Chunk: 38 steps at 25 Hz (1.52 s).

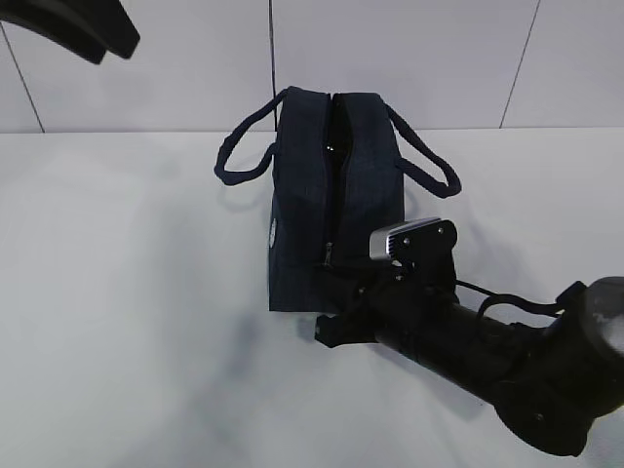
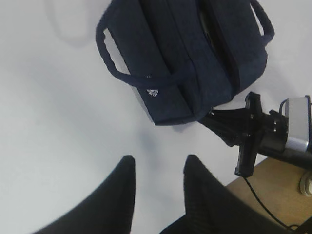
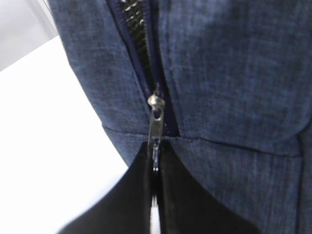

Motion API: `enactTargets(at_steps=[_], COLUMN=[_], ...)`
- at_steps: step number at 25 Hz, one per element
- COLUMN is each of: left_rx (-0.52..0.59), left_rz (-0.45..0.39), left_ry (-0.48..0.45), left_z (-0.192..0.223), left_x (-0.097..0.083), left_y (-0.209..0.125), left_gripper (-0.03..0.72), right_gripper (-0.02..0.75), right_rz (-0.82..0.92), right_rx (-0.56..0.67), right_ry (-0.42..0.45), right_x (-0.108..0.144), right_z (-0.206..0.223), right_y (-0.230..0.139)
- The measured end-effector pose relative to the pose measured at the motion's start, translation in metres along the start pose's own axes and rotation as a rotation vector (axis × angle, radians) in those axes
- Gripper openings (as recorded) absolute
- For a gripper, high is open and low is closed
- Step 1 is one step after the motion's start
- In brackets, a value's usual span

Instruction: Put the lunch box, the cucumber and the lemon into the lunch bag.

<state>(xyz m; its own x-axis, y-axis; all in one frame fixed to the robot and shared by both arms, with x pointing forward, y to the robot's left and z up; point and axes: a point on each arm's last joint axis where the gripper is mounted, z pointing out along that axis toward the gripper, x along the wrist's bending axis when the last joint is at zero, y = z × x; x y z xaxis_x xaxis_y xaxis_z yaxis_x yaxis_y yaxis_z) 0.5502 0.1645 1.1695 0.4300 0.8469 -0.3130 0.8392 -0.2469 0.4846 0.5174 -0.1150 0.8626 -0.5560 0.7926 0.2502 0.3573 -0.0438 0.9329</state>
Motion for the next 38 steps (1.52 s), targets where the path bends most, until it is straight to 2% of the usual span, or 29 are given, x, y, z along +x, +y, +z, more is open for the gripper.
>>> enactTargets(at_steps=[12, 15, 19, 22, 27, 32, 38], left_rx=[0.194, 0.260, 0.292, 0.277, 0.180, 0.127, 0.020], left_rz=[0.110, 0.138, 0.147, 0.161, 0.225, 0.339, 0.390], left_ry=[0.060, 0.116, 0.119, 0.078, 0.018, 0.016, -0.028], left_z=[0.046, 0.062, 0.083, 0.100, 0.121, 0.139, 0.156], left_x=[-0.017, -0.009, -0.001, 0.002, 0.005, 0.013, 0.016], left_y=[-0.033, -0.047, -0.064, -0.075, -0.086, -0.102, -0.118], left_gripper=[0.246, 0.247, 0.248, 0.248, 0.248, 0.248, 0.248], right_gripper=[0.007, 0.007, 0.007, 0.007, 0.007, 0.007, 0.007], right_rz=[-0.004, -0.006, -0.009, -0.011, -0.009, -0.013, -0.017], right_rx=[-0.001, -0.008, -0.021, -0.033, -0.026, -0.028, -0.008], right_ry=[0.010, 0.013, 0.016, 0.018, 0.016, 0.015, 0.006], right_x=[0.005, 0.006, 0.007, 0.008, 0.008, 0.010, 0.011], right_z=[-0.017, -0.018, -0.020, -0.021, -0.021, -0.023, -0.026], right_y=[0.006, 0.010, 0.016, 0.020, 0.019, 0.025, 0.030])
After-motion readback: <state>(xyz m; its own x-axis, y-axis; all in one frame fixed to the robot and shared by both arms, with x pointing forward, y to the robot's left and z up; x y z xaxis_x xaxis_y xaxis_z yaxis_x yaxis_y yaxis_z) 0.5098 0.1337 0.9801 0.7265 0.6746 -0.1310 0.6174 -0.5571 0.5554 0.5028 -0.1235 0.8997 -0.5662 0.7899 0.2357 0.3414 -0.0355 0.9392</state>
